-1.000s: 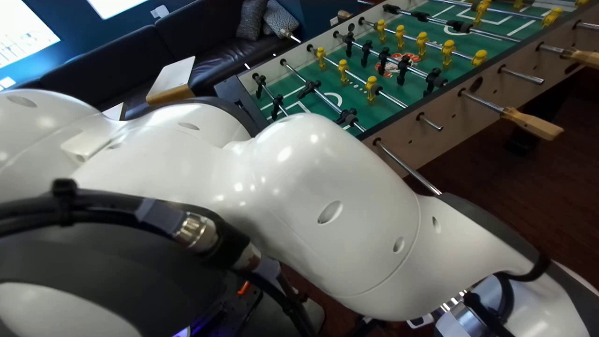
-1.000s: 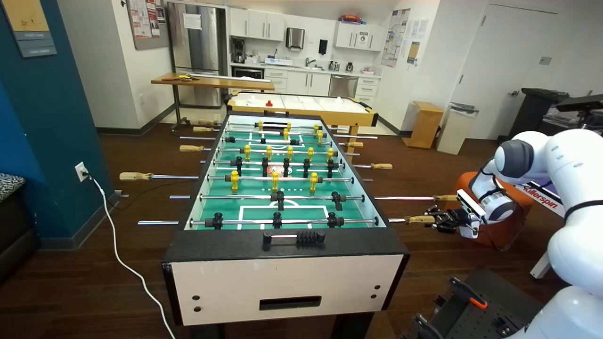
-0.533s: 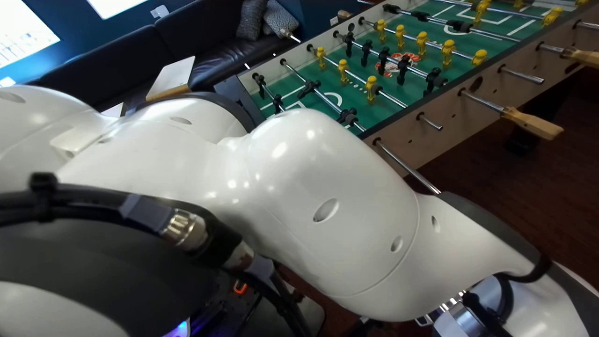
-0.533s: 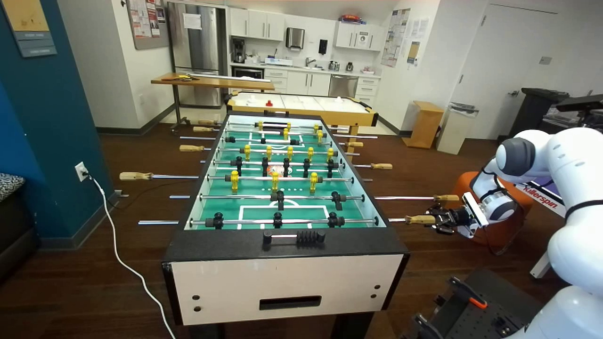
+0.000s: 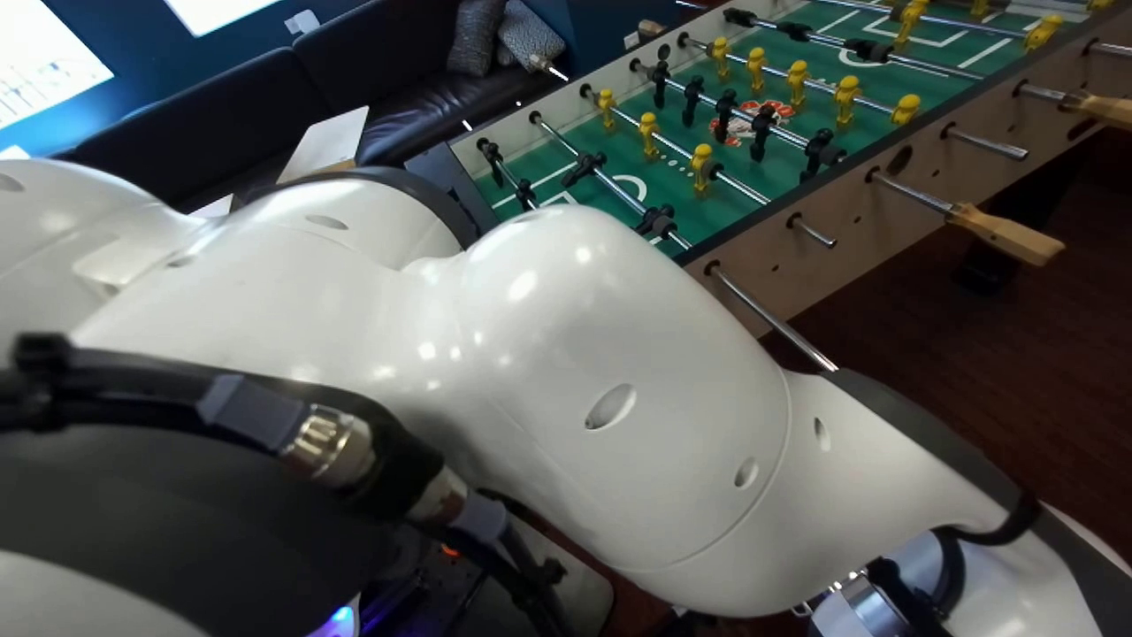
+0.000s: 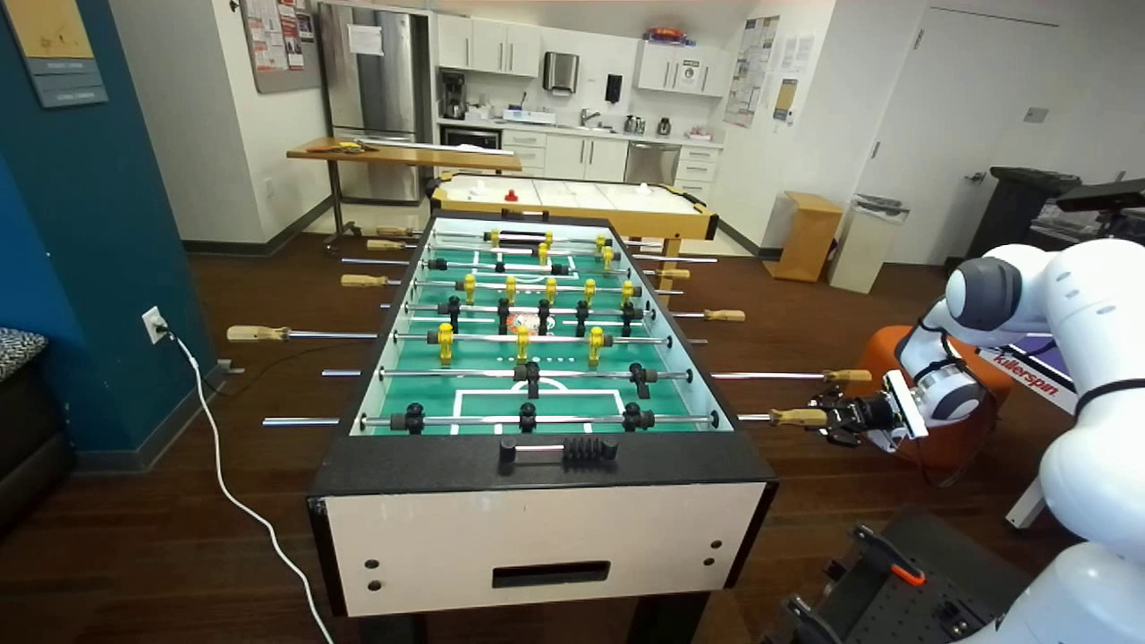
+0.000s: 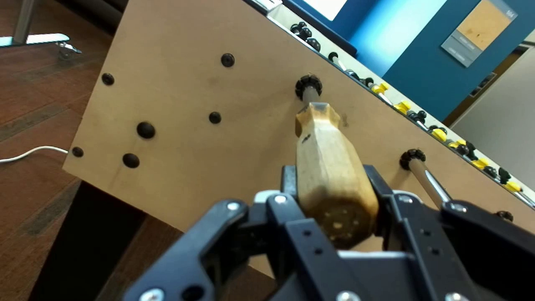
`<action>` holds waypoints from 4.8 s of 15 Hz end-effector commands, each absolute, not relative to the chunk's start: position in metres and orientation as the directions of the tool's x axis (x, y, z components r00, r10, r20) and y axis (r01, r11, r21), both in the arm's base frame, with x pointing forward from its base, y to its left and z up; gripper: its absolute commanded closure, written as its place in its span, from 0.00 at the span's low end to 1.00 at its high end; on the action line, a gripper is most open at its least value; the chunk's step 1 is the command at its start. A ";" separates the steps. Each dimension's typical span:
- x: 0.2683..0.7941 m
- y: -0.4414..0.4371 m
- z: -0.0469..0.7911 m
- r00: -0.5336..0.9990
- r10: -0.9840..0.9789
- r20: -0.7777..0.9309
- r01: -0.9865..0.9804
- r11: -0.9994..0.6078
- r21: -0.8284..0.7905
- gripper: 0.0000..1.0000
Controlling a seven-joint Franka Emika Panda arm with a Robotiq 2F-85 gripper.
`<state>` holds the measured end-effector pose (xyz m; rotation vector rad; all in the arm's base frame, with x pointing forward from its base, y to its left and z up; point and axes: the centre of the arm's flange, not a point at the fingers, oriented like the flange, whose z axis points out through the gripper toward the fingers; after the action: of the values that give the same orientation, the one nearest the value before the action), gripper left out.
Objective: Twist and then pull the first rod on the right side of the foosball table
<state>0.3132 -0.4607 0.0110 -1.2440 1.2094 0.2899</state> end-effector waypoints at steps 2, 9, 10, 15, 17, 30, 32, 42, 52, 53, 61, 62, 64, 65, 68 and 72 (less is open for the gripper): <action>0.314 -0.462 0.014 0.439 -0.464 -0.770 -0.715 0.339 -0.612 0.85; 0.317 -0.458 0.027 0.639 -0.563 -0.523 -0.556 0.131 -0.821 0.85; 0.317 -0.458 0.028 0.658 -0.569 -0.492 -0.532 0.111 -0.839 0.85; 0.311 -0.460 0.011 0.701 -0.558 -0.444 -0.439 0.153 -0.885 0.60; 0.310 -0.459 0.011 0.714 -0.565 -0.414 -0.414 0.136 -0.900 0.60; 0.309 -0.454 0.034 0.830 -0.556 0.043 -0.077 -0.191 -0.979 0.85; 0.308 -0.453 0.033 0.827 -0.548 0.126 -0.007 -0.234 -0.972 0.85; 0.285 -0.466 0.073 0.769 -0.458 0.446 0.078 -0.625 -0.777 0.00; 0.258 -0.428 0.160 0.707 -0.579 0.407 -0.218 -0.725 -0.653 0.00; 0.256 -0.424 0.172 0.701 -0.593 0.396 -0.243 -0.721 -0.649 0.00; 0.269 -0.391 0.238 0.718 -0.662 0.214 -0.432 -0.665 -0.609 0.00; 0.269 -0.411 0.215 0.719 -0.647 0.253 -0.392 -0.679 -0.622 0.00; 0.275 -0.403 0.223 0.724 -0.649 0.233 -0.404 -0.673 -0.620 0.00; 0.275 -0.401 0.225 0.726 -0.647 0.233 -0.402 -0.674 -0.620 0.00; 0.271 -0.397 0.222 0.710 -0.671 0.212 -0.419 -0.645 -0.639 0.00; 0.261 -0.369 0.225 0.589 -0.796 0.143 -0.553 -0.526 -0.646 0.00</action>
<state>0.2679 -0.3929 0.2170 -2.3180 0.9013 -0.5849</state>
